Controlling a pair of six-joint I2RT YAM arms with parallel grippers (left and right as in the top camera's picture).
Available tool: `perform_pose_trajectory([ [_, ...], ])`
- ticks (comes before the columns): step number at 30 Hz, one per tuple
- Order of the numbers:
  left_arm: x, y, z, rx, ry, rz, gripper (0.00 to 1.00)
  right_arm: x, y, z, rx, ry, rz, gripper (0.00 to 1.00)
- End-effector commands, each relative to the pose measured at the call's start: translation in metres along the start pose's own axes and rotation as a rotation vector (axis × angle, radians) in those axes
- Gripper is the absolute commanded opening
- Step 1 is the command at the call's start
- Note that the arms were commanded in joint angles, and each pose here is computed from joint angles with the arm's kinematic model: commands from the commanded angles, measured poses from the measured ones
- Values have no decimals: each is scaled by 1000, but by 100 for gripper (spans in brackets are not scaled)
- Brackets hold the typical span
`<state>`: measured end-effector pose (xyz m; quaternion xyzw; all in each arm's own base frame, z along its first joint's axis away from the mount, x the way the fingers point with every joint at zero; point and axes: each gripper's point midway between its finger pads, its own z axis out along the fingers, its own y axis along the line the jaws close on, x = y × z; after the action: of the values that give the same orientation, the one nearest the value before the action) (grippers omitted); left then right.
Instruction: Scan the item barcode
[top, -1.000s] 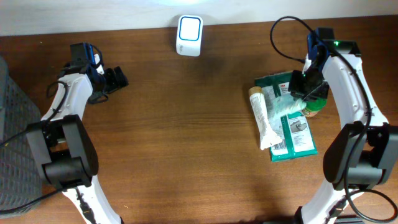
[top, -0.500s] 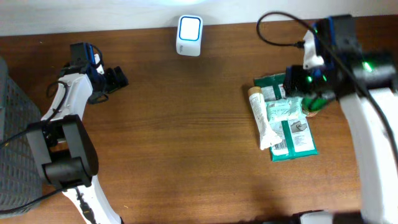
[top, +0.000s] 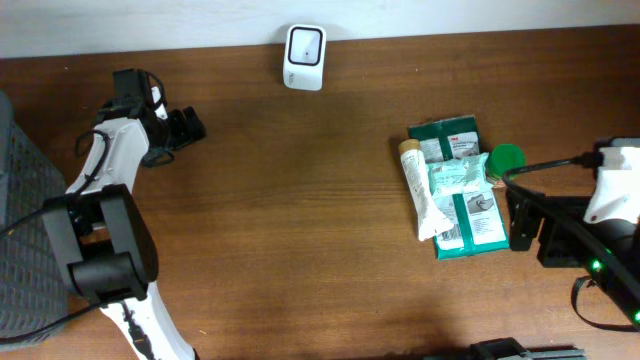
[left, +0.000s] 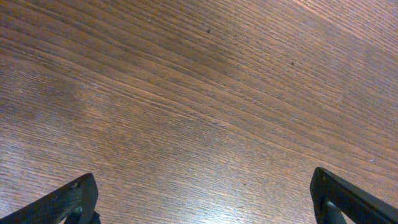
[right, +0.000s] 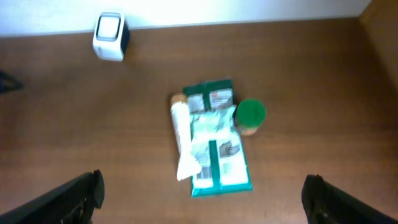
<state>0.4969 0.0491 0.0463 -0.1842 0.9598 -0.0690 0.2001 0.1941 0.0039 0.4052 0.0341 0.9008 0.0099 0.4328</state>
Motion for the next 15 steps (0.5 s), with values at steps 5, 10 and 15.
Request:
perform_pose_trajectory([
  [5, -2, 2, 2, -8, -1, 2, 99, -16, -4, 37, 11, -344, -22, 98],
  [10, -2, 2, 2, -8, -1, 2, 99, 25, -1, 97, -30, -576, -2, 98],
  [15, -2, 2, 2, -8, -1, 2, 99, 74, 3, 132, -87, -757, 0, 98],
])
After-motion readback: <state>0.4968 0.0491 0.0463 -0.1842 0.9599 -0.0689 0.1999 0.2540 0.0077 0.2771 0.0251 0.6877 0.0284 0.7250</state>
